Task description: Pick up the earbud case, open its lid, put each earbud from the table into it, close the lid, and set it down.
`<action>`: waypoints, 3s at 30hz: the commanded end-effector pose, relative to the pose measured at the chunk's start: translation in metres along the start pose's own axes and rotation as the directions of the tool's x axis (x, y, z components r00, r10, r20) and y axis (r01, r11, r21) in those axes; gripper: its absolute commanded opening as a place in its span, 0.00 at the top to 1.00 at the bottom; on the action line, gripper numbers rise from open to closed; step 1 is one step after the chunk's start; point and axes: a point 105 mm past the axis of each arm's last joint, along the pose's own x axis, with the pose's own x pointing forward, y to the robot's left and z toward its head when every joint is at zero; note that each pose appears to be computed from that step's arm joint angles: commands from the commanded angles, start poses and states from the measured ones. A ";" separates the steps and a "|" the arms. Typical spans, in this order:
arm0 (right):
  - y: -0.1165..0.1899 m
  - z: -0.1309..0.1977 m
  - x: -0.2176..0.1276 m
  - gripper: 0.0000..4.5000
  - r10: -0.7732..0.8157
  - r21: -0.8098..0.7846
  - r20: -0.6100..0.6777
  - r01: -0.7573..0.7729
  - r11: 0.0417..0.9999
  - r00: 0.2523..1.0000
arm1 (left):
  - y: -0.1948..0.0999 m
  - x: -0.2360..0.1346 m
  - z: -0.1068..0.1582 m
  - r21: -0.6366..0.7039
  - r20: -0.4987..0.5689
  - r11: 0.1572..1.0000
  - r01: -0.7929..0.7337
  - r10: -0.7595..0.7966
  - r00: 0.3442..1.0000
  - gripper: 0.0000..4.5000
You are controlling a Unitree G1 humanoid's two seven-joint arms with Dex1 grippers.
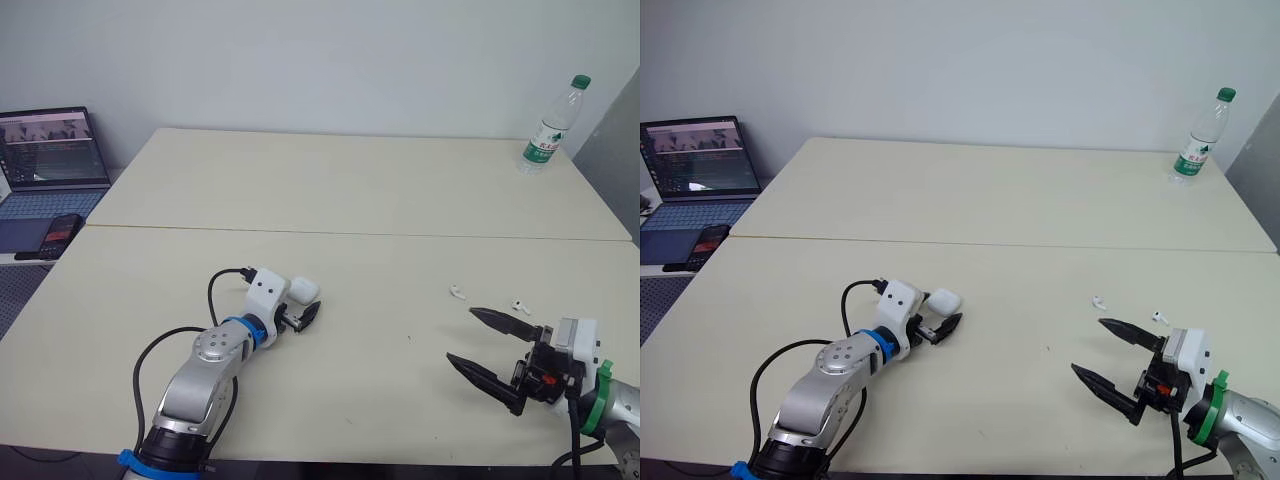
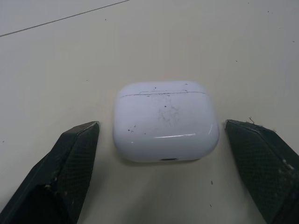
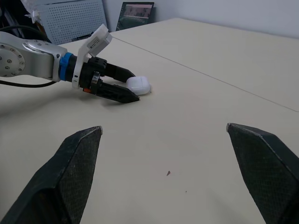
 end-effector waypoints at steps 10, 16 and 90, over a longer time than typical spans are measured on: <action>-0.001 0.005 -0.002 0.00 -0.005 -0.032 0.027 0.006 0.999 1.000 | -0.001 0.000 0.008 0.014 0.047 1.000 0.026 -0.026 0.999 0.39; -0.013 0.007 0.014 0.00 -0.122 0.118 0.024 0.119 0.986 0.992 | -0.024 -0.006 0.049 -0.039 0.294 0.976 0.212 -0.192 0.936 0.39; -0.004 0.027 0.102 0.83 0.385 -0.016 -0.311 -0.410 0.912 0.869 | -0.055 -0.005 0.082 0.109 0.260 0.660 0.744 -0.741 0.619 0.01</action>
